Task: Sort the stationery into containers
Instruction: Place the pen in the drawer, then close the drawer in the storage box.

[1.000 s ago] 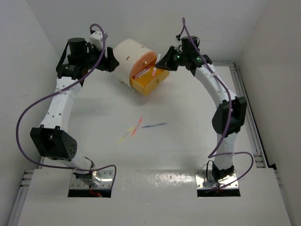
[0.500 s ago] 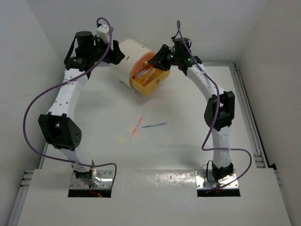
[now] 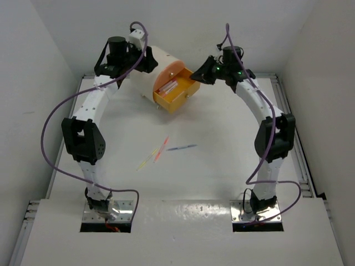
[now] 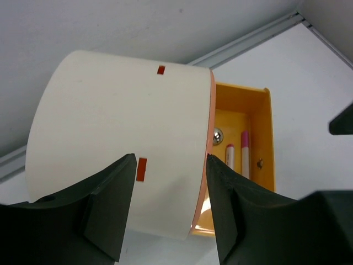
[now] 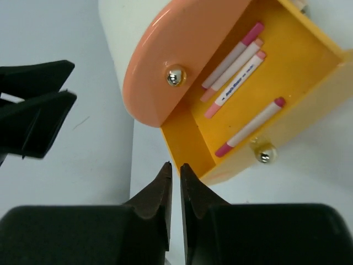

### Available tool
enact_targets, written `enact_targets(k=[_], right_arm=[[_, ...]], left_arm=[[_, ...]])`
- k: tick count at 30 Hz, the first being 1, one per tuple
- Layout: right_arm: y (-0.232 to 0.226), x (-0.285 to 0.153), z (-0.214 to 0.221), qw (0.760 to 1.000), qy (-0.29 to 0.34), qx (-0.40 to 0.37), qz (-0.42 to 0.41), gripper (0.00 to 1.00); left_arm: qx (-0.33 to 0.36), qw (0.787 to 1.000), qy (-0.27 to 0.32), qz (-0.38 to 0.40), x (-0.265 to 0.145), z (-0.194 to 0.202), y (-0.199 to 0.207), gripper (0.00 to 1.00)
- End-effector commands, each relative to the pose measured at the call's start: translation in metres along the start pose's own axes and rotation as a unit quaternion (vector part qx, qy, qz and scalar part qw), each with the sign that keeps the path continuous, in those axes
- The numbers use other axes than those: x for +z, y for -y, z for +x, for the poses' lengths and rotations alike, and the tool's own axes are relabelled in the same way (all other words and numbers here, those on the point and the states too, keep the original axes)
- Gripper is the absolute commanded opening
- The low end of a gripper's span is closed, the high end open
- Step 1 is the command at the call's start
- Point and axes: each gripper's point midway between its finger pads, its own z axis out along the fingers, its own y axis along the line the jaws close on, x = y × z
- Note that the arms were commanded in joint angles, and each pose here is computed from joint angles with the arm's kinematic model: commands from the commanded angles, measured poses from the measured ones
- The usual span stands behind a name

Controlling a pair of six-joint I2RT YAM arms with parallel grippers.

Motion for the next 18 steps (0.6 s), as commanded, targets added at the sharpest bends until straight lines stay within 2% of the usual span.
enact_targets(k=[1,6,18], right_arm=[[0.002,-0.029,-0.006,1.000,0.012,-0.021,-0.009,0.10],[0.038,-0.036,0.012,1.000,-0.008,-0.004,0.022,0.08],[0.086,-0.011,0.035,0.997,-0.046,0.007,0.063,0.05]], left_arm=[[0.025,0.998,0.062,-0.007,0.007,-0.045,0.006,0.60],[0.014,0.998,0.057,-0.010,0.020,-0.034,-0.001,0.50],[-0.041,0.995,0.081,0.049,0.028,-0.044,0.008,0.50]])
